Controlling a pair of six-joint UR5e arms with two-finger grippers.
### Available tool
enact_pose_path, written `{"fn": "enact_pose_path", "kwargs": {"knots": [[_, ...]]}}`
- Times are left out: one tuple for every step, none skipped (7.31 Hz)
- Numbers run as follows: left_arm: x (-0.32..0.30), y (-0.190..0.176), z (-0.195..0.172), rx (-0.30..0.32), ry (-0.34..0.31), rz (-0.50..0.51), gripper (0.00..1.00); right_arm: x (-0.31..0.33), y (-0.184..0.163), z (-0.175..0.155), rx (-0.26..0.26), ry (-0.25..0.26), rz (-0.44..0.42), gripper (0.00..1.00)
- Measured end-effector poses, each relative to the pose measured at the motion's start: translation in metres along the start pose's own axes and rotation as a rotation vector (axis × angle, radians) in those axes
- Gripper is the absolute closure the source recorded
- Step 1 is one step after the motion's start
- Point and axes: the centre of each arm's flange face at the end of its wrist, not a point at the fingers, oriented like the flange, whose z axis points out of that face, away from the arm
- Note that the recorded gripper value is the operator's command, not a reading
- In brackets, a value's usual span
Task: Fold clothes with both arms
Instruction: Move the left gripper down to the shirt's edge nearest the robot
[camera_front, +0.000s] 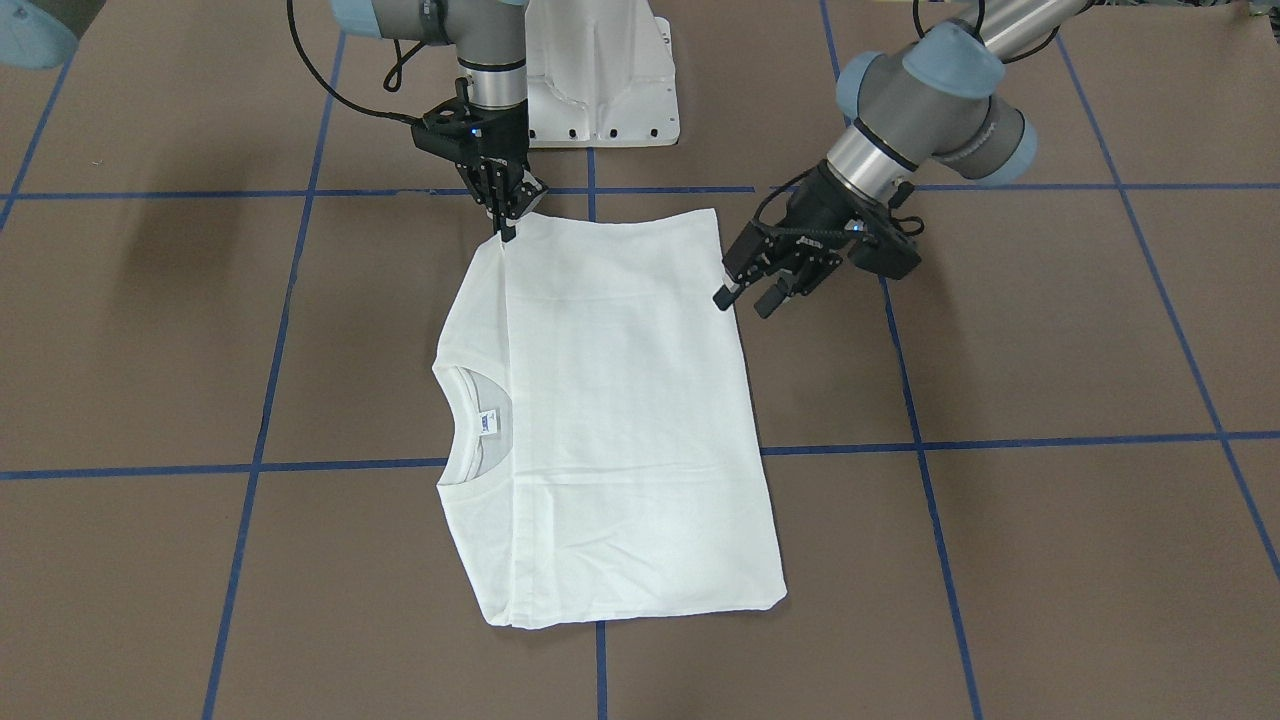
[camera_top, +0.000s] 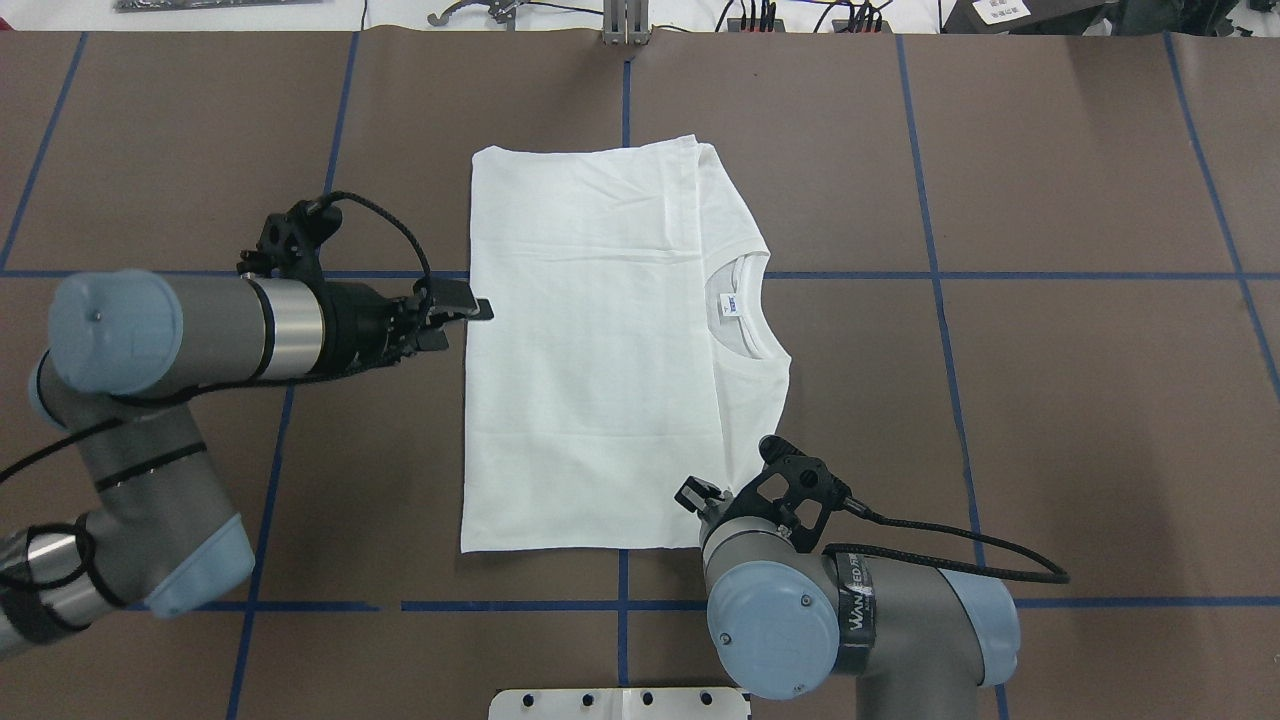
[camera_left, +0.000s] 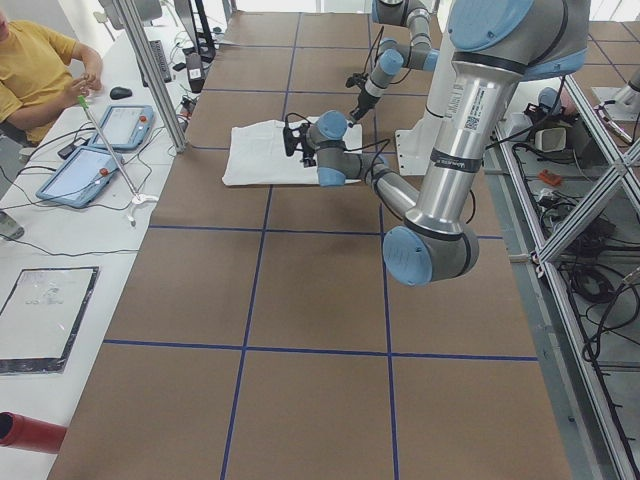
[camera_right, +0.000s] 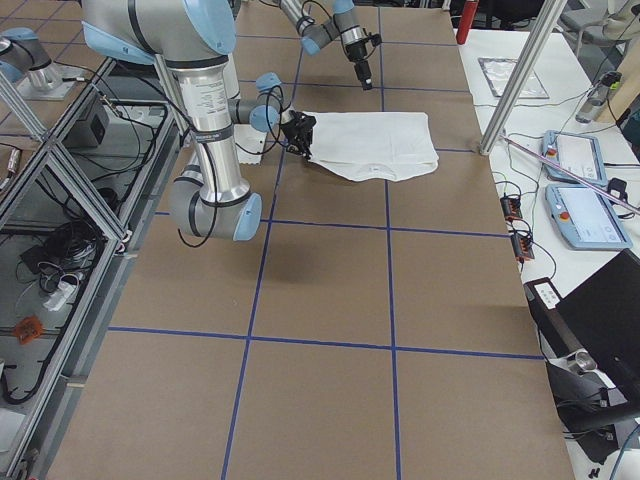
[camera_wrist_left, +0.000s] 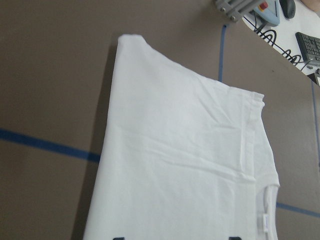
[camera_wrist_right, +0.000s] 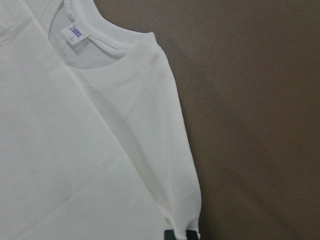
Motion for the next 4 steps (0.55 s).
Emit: {"fn": "enact_pose_path", "kwargs": {"knots": [[-0.007, 0.039, -0.003, -0.014, 0.002, -0.067, 0.24, 0.002, 0.005, -0.004, -0.009, -0.004, -0.004, 1.00], [-0.014, 0.071, 0.001, -0.013, -0.019, -0.134, 0.25, 0.003, 0.007, -0.006, -0.016, -0.006, -0.006, 1.00], [-0.018, 0.096, 0.006, 0.000, -0.070, -0.190, 0.26, 0.005, 0.008, -0.008, -0.019, -0.006, -0.007, 1.00], [-0.020, 0.117, 0.011, 0.024, -0.136, -0.222, 0.26, 0.006, 0.008, -0.008, -0.019, -0.006, -0.008, 1.00]]}}
